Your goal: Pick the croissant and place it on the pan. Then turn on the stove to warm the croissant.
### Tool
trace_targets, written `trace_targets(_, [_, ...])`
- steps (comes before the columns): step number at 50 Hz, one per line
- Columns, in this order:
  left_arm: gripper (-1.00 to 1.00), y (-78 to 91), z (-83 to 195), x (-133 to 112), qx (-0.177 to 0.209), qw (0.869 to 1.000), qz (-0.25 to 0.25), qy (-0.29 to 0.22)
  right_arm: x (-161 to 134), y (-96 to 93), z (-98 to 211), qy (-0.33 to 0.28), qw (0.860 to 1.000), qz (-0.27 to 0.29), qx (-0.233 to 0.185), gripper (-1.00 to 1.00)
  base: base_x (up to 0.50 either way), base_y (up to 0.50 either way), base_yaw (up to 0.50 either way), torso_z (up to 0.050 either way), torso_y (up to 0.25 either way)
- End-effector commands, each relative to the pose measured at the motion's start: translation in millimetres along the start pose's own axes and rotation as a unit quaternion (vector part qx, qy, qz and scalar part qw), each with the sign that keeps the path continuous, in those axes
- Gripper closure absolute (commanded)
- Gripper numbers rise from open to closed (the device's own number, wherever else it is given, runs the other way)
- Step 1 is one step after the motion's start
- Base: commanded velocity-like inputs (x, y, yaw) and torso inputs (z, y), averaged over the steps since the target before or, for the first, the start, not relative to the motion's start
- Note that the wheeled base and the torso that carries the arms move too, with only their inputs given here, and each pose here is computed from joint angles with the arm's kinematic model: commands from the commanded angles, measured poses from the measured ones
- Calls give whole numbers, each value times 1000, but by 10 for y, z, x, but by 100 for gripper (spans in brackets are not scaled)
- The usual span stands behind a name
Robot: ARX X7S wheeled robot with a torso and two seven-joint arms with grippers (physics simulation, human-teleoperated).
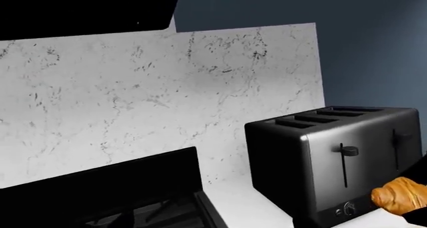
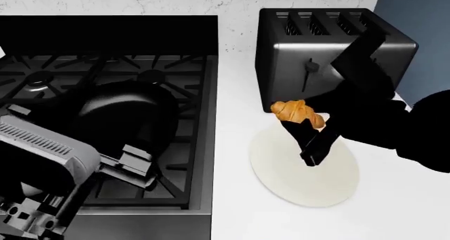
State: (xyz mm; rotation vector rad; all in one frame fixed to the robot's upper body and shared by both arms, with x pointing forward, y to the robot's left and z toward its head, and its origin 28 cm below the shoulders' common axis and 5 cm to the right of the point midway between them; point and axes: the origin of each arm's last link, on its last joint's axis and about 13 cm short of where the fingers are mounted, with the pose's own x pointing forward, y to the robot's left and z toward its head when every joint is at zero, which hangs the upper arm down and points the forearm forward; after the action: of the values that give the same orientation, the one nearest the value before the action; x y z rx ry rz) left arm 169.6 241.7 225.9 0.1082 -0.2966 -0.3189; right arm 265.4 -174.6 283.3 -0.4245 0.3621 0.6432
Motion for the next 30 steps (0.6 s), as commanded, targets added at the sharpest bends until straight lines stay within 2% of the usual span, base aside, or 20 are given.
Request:
trace_targets(1, [-100, 78, 101, 11, -14, 1000, 23, 2, -114, 71, 44, -29, 1000, -6, -8, 100, 0, 0, 0, 0, 0])
trace_targets(10, [-100, 68, 277, -110, -35, 999, 35, 17, -126, 49, 99, -38, 999, -14, -11, 100, 0, 0, 0, 0, 0])
trace_targets(12, [-100, 63, 320, -140, -62, 997, 36, 36, -126, 53, 97, -38, 999, -14, -9, 100, 0, 0, 0, 0, 0])
trace_targets(24, [-100, 71, 418, -172, -58, 997, 43, 33, -97, 65, 77, -34, 999, -17, -15, 100, 0, 13, 0, 0, 0])
trace_targets(30, [-100, 75, 449, -185, -58, 997, 43, 31, -123, 66, 71, -32, 999, -16, -19, 100, -161, 478, 0, 0, 0])
